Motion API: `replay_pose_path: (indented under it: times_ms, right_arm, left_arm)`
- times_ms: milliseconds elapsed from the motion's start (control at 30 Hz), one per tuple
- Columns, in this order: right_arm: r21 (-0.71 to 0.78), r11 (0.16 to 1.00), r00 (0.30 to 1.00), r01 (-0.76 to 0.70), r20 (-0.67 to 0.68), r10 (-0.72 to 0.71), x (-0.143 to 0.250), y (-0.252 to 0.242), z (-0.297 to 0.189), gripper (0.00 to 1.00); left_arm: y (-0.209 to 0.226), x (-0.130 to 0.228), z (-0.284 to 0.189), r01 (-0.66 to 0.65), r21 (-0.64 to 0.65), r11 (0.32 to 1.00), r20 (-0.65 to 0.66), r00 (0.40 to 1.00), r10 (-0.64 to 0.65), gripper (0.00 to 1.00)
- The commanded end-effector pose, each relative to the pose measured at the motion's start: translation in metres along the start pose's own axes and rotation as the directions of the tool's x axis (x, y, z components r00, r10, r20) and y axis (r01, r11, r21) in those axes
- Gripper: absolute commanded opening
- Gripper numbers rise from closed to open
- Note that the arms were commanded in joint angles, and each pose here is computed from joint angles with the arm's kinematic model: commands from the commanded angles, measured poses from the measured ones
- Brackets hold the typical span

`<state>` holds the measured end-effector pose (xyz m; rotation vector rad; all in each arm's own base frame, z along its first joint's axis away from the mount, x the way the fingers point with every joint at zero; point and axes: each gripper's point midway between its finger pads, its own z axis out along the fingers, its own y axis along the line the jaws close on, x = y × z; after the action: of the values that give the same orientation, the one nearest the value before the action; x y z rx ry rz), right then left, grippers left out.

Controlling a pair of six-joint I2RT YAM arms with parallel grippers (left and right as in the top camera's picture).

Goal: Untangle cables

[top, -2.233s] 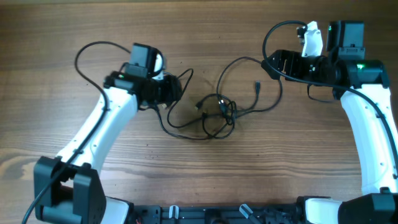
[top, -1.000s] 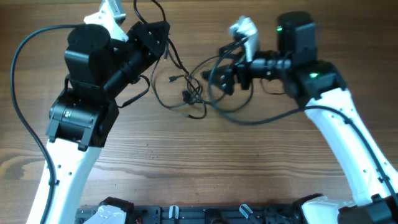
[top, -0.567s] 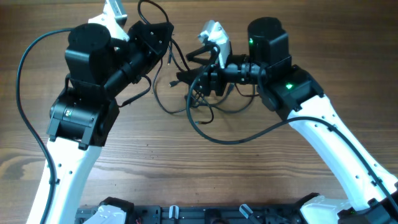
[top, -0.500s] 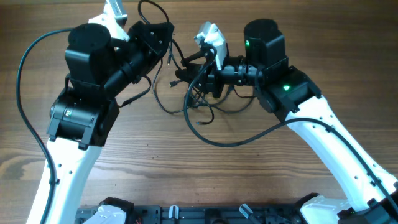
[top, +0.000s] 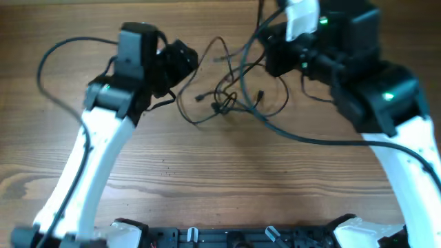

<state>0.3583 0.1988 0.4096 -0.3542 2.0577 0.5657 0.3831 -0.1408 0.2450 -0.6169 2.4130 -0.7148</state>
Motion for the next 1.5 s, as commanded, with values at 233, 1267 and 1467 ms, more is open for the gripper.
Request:
replay_pose_path:
  times_ms: [233, 1267, 1467]
  right_arm:
    - [0.212, 0.919, 0.943, -0.331, 0.032, 0.332, 0.004, -0.067, -0.004, 0.04]
    - [-0.363, 0.753, 0.529, -0.548, 0.547, 0.649, -0.173, -0.116, -0.043, 0.04]
    - [-0.389, 0.745, 0.510, -0.542, 0.553, 0.659, -0.177, -0.166, -0.080, 0.05]
  left_arm:
    - [0.013, 0.078, 0.093, -0.376, 0.220, 0.900, -0.375, 0.819, 0.434, 0.68]
    - [0.057, 0.214, 0.199, -0.443, 0.271, 0.855, -0.642, 0.578, 0.503, 0.33]
    - [0.057, 0.214, 0.199, -0.443, 0.271, 0.855, -0.642, 0.578, 0.503, 0.33]
